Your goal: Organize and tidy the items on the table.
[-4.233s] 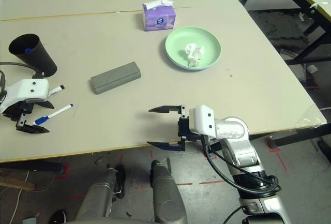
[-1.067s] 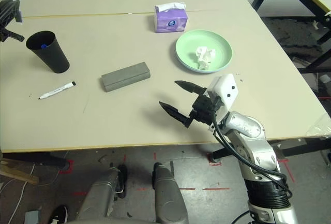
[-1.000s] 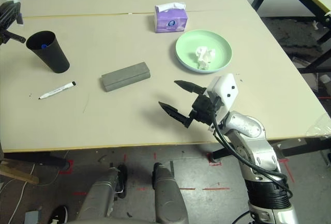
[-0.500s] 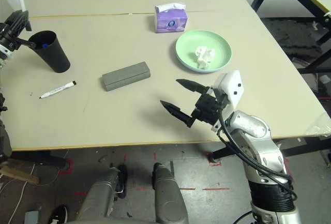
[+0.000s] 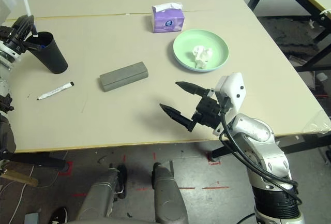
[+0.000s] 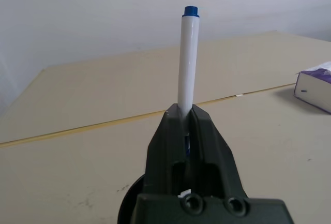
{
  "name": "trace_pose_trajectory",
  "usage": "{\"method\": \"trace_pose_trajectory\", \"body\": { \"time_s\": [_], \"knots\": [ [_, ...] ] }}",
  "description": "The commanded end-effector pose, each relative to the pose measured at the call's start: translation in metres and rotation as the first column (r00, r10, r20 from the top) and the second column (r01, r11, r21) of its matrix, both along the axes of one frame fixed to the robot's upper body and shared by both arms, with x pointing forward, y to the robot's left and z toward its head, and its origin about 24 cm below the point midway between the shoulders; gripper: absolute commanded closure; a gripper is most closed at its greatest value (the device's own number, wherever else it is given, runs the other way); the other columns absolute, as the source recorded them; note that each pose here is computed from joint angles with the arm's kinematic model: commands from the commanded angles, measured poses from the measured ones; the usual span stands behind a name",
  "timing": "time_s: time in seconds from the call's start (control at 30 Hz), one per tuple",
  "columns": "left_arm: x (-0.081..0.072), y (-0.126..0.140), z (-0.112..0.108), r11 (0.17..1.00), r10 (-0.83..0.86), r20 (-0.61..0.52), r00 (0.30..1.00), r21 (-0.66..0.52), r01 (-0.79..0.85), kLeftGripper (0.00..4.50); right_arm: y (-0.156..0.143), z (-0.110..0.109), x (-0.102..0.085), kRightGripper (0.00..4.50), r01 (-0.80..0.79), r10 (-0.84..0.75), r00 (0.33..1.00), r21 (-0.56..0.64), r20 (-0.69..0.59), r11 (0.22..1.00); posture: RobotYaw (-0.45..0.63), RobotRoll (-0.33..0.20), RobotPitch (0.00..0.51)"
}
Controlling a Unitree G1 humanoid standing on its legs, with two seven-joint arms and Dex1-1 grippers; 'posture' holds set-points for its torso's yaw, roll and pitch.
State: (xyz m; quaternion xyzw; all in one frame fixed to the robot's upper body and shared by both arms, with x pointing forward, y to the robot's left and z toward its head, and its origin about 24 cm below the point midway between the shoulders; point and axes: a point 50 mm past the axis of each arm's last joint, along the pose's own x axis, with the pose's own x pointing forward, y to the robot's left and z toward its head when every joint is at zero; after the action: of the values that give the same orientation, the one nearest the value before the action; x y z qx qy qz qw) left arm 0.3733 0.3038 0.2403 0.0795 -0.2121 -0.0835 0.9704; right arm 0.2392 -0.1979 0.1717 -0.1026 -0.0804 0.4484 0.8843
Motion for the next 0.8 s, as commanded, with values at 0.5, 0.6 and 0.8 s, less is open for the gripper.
{"method": "trace_pose_trajectory", "body": {
  "time_s": [0.5, 0.6, 0.8],
  "knots": [
    [-0.015, 0.021, 0.014, 0.998, -0.020, 0.016, 1.000, 0.063, 0.018, 0.04, 0.005, 0.000, 0.003, 0.00, -0.064, 0.064, 0.998, 0.019, -0.009, 0.998, -0.20, 0.000, 0.232],
    [-0.021, 0.025, 0.031, 0.987, -0.077, 0.004, 0.997, 0.140, 0.076, 0.04, 0.009, 0.001, 0.001, 0.00, -0.117, 0.117, 0.993, 0.032, -0.003, 0.993, -0.19, 0.000, 0.234],
    [-0.046, 0.041, 0.098, 0.942, -0.102, -0.045, 0.994, 0.318, 0.111, 0.04, 0.031, -0.011, -0.003, 0.00, -0.290, 0.290, 0.957, 0.001, -0.027, 0.957, -0.16, 0.000, 0.235]
  ]
}}
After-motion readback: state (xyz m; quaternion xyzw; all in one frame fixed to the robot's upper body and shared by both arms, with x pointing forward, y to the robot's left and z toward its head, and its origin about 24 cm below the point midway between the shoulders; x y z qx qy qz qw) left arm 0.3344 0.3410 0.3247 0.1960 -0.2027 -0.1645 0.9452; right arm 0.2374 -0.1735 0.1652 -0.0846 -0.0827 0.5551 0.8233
